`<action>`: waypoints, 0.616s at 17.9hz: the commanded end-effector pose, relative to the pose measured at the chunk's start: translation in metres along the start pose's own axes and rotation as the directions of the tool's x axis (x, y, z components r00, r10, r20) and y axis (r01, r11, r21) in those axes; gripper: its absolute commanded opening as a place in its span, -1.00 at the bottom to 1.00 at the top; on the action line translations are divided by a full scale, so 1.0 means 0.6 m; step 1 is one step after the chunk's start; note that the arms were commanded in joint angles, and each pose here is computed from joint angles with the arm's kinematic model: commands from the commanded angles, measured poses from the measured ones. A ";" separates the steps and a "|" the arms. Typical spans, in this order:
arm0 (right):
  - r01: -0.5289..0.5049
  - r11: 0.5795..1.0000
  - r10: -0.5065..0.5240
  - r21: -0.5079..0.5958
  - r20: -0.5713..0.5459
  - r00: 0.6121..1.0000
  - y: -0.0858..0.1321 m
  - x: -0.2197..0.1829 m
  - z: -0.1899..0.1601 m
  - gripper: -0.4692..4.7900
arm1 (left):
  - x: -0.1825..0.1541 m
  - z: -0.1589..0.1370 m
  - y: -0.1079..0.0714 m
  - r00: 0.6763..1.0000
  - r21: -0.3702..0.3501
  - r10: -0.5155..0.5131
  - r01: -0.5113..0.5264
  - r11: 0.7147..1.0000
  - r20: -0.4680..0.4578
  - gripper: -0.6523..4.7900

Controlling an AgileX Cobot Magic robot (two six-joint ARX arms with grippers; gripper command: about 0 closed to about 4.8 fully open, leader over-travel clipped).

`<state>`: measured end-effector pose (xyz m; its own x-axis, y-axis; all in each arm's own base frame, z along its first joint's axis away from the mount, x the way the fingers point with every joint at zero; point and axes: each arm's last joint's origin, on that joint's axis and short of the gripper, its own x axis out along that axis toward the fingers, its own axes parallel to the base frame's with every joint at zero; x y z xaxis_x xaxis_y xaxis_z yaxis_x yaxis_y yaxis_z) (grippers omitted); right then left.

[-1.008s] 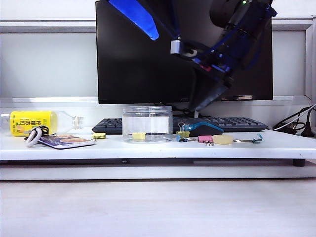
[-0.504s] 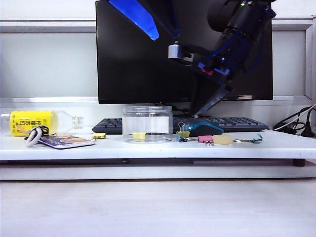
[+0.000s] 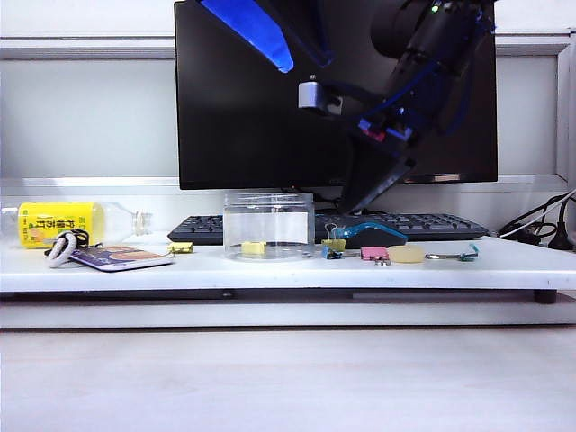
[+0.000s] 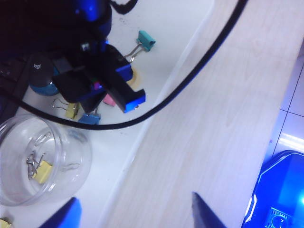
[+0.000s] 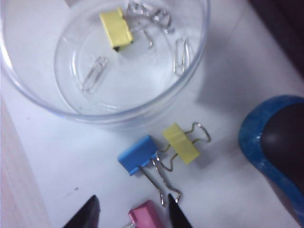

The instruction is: Pick up the clips with the largest number of clips of the same color on the table and place them in a round transparent plastic box.

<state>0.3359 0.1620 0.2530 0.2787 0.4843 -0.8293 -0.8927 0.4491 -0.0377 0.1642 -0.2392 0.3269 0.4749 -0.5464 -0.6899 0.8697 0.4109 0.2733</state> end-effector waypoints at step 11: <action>0.020 1.000 -0.020 -0.023 0.032 0.999 -0.010 0.026 0.007 -0.15 | -0.002 0.003 0.000 1.000 0.016 -0.018 0.018 1.000 0.020 0.39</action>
<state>0.3458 0.1692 0.2411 0.2972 0.4956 -0.8161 -0.8946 0.4432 -0.0566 0.1638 -0.2395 0.3269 0.4611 -0.5572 -0.6905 0.8794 0.3906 0.2721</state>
